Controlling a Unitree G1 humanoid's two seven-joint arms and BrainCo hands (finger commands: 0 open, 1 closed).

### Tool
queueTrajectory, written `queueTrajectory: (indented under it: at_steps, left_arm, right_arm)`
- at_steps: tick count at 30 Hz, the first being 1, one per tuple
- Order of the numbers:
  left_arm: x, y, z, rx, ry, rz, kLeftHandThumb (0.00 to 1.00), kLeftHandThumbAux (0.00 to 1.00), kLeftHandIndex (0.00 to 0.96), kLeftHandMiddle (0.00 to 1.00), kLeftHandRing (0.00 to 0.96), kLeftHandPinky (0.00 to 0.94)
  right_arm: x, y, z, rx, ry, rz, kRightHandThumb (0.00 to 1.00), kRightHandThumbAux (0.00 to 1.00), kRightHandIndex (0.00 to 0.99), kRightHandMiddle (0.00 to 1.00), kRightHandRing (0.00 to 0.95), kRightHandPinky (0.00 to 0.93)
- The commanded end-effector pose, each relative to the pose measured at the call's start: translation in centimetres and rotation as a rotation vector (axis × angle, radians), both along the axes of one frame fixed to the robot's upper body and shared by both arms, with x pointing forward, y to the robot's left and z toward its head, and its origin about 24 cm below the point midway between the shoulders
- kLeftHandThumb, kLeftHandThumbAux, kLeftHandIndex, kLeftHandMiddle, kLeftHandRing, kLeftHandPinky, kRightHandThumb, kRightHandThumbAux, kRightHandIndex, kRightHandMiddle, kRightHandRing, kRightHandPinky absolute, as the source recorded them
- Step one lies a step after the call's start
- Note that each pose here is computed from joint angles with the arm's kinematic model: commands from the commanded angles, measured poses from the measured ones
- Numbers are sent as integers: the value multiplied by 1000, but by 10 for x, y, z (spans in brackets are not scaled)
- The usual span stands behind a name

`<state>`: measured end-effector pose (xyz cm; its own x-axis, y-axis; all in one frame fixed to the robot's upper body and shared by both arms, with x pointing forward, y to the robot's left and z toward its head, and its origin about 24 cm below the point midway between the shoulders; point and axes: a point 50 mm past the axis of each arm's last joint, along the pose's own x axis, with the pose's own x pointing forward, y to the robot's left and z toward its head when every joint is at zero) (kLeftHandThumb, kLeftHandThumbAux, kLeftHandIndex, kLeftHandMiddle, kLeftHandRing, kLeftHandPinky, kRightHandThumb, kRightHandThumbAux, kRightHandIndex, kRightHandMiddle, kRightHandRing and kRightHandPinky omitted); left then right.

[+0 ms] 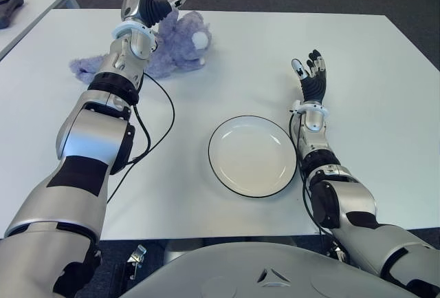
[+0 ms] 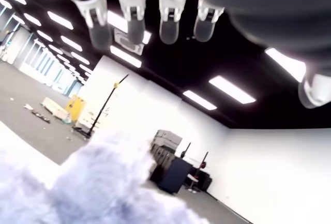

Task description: Put the doll into the plate.

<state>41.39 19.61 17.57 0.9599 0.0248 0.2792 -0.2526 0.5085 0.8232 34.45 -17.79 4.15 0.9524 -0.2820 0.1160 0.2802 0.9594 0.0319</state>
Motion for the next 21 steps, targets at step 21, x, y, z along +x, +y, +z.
queueTrajectory:
  at_steps: [21]
  left_arm:
    - [3,-4,-18,-6,120,91,182,336,76,148,253,662]
  right_arm:
    - [-140,7,-156,113,665,-45,0,549,74,93,52,30]
